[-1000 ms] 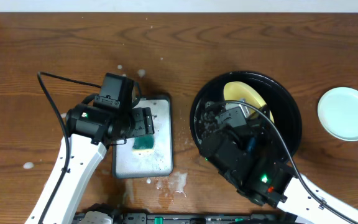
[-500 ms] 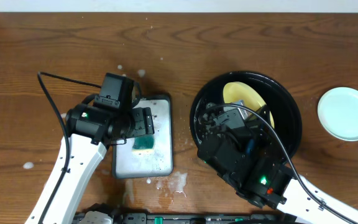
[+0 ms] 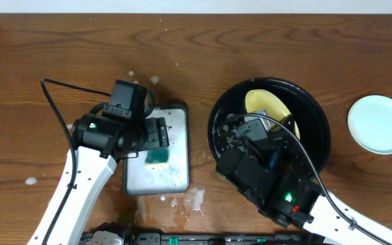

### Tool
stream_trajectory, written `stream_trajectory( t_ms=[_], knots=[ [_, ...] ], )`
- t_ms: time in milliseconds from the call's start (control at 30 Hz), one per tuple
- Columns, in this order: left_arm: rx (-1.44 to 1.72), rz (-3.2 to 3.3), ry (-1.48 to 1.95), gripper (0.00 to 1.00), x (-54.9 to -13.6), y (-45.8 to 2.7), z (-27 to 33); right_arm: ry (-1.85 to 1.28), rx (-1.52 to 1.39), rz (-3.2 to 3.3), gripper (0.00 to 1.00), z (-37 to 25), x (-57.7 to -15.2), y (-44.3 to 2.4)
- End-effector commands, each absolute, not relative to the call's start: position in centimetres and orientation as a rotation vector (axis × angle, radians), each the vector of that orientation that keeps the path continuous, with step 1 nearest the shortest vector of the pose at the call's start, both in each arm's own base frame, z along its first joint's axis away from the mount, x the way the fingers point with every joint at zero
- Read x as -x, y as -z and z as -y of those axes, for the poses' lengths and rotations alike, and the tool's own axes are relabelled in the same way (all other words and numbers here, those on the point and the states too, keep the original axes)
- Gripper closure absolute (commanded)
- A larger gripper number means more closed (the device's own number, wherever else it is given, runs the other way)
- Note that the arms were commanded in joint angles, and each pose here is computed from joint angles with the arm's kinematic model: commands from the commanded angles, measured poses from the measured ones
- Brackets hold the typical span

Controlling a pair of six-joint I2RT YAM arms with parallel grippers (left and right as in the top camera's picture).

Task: Clean dirty plates on tray and stack at the side
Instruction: 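Lift the yellow plate with the right gripper and stack it on the green plates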

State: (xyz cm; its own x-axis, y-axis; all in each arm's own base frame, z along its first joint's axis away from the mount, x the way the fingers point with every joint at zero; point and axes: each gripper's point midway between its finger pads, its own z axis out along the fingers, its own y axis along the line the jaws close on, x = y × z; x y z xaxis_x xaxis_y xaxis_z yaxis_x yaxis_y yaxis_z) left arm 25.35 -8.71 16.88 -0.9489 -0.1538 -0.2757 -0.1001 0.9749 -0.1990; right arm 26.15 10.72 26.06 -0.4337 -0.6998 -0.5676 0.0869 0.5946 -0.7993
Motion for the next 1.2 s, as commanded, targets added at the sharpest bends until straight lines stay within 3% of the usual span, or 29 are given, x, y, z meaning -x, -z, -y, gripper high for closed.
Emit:
stream_trajectory(
  t_ms=[0,333,900,1167],
  knots=[
    [0.178,-2.823,0.261,0.17,-25.5,-17.2,8.7,0.935,0.434,-1.838,0.99,-10.1,-26.5,-26.1],
    [0.179,-2.823,0.262,0.17,-25.5,-17.2,8.7,0.805,0.255,-2.067,0.99,-6.1,-29.0,-22.9],
    [0.178,-2.823,0.261,0.17,-25.5,-17.2,8.7,0.831,0.146,-2.091,0.99,-3.6,-29.6,-22.9],
    [0.179,-2.823,0.262,0.16,-25.5,-17.2,8.7,0.56,-0.302,-2.23,0.99,2.3,-31.3,-20.2]
  ],
)
